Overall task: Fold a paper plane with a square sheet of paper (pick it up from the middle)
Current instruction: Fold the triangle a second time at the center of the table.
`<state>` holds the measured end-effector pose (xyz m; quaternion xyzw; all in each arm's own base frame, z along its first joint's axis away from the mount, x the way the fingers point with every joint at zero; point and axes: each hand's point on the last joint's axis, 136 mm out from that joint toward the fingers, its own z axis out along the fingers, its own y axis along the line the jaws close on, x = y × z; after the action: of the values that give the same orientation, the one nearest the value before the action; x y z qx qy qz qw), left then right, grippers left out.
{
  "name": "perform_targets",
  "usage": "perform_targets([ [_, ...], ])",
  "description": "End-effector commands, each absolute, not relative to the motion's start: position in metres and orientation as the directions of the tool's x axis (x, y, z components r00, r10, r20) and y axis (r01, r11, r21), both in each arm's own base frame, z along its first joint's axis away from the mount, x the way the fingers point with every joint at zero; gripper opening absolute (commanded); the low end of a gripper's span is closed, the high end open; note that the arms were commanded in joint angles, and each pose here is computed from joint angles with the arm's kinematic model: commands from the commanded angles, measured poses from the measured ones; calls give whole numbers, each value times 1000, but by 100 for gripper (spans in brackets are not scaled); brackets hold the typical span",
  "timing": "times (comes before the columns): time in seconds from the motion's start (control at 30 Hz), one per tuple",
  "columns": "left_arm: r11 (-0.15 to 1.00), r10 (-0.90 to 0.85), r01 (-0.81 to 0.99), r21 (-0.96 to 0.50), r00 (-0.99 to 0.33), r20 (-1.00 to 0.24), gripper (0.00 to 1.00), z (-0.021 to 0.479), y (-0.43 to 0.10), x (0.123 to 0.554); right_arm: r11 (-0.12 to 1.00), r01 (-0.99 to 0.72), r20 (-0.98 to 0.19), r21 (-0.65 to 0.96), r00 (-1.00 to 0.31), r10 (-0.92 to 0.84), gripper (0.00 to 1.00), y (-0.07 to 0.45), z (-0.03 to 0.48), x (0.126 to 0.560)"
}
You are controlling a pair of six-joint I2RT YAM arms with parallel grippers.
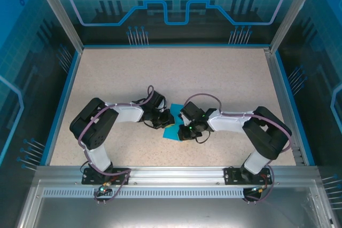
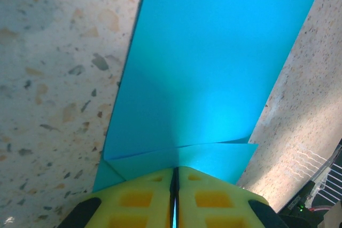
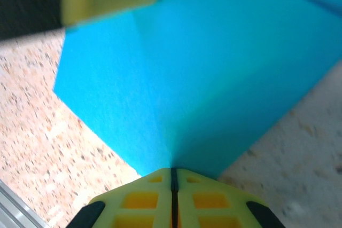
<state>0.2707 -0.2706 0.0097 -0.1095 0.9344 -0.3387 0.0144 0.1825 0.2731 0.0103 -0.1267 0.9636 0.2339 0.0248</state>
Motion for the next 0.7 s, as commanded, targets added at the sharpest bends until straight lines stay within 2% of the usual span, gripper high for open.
perform_targets([
  [0.0,830,-270,-303,-469,-953,139,12,-34,-242,245,890,-225,28,397,-966,-257,9,246,5,146],
  [0.17,826,-261,-294,-482,-956,136,12,-30,-245,247,864,-251,-92,437,-968,-235,8,270,29,175],
  [0.27,824,-259,-293,-485,-956,138,12,-29,-246,247,856,-247,-123,454,-969,-214,8,281,32,187],
  [0.5,821,-251,-288,-493,-958,141,12,-28,-249,248,856,-233,-128,462,-972,-195,8,285,27,191],
  [0.67,816,-245,-279,-506,-960,134,12,-23,-252,250,879,-215,-85,424,-976,-198,9,278,13,186],
])
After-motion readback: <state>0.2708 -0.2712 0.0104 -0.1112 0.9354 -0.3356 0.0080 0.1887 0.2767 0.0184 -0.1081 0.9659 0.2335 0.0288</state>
